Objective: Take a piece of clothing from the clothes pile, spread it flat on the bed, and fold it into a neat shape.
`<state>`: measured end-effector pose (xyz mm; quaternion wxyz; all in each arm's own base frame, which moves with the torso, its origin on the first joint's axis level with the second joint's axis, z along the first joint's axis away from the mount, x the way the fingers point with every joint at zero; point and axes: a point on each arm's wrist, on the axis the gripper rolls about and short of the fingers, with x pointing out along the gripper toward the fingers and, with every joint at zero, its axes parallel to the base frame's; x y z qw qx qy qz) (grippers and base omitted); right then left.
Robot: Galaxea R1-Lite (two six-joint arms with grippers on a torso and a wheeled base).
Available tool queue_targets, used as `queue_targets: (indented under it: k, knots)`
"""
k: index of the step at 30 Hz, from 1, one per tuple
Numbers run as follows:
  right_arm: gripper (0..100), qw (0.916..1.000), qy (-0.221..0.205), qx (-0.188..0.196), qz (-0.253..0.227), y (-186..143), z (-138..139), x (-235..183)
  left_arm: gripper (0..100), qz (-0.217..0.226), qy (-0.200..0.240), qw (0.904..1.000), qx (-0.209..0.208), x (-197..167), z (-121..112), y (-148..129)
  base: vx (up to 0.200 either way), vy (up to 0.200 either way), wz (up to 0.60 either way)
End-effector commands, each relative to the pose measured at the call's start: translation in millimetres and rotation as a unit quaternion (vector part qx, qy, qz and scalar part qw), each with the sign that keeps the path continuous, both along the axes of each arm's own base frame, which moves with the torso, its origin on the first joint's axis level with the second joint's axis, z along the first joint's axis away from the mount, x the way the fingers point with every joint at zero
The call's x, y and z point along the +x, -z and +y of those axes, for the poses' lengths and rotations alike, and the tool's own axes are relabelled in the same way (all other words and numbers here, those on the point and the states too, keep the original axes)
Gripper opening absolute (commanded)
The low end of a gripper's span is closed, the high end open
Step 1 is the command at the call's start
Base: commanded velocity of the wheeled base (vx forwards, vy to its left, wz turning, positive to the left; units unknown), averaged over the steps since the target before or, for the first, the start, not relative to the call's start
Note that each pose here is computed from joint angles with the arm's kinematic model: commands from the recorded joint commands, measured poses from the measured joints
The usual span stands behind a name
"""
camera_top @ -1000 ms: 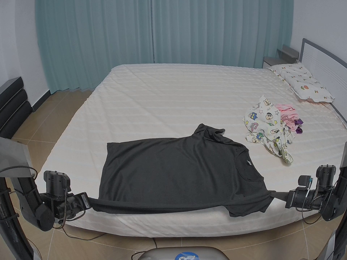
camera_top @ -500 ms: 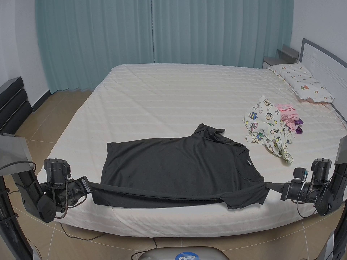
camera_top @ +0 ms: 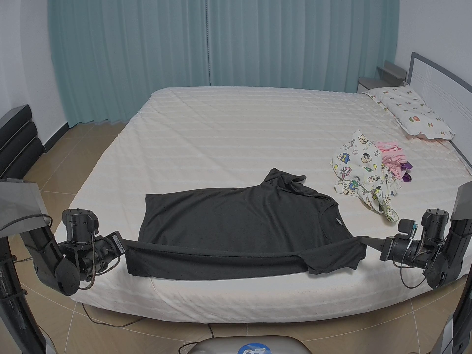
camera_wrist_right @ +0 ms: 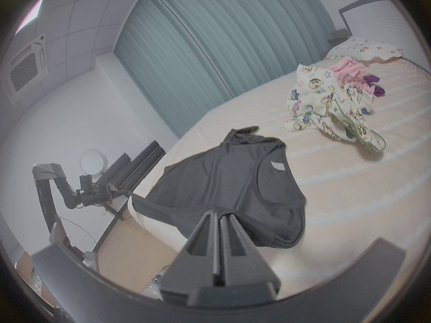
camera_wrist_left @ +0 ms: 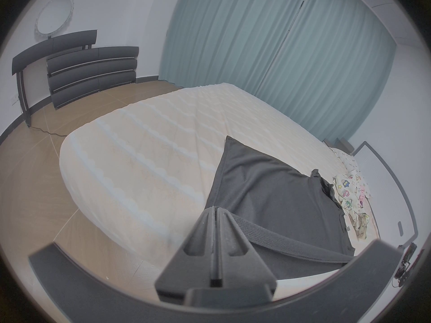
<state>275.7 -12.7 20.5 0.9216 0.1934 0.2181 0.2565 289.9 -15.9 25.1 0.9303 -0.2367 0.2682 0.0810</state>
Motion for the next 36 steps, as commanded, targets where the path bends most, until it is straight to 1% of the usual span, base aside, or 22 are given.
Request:
queue_targets:
  k: [1,7,18,22,27,35,36]
  knots:
    - [0,1.0,-0.001,0.007,0.006,8.4,1.8,6.0,0,0.0,-0.003,1.0,-0.004,14.3,-0.6,8.5,0.0,0.0,0.0]
    - [0,0.9998,0.001,0.007,0.019,23.5,2.0,17.4,0,0.014,-0.006,0.9999,-0.005,26.8,-1.3,14.3,0.0,0.0,0.0]
    - [0,1.0,-0.002,0.004,0.005,31.6,4.9,38.3,0,0.029,-0.01,0.9995,-0.004,44.3,-0.8,27.3,0.0,0.0,0.0]
    - [0,0.9998,0.014,-0.003,0.01,40.5,4.7,45.3,0,0.029,-0.01,0.9995,-0.004,48.1,-1.0,29.5,0.0,0.0,0.0]
    - [0,0.9998,0.017,-0.005,0.009,47.8,5.0,53.2,0,0.033,-0.014,0.9993,-0.003,53.5,0.9,35.8,0.0,0.0,0.0]
    - [0,0.9997,0.021,-0.006,0.01,57.2,5.3,61.5,0,0.046,-0.014,0.9988,-0.003,67.0,0.2,50.6,0.0,0.0,0.0]
    - [0,0.9997,0.02,-0.006,0.011,61.5,5.7,64.0,0,0.05,-0.014,0.9986,-0.003,70.2,0.1,55.6,0.0,0.0,0.0]
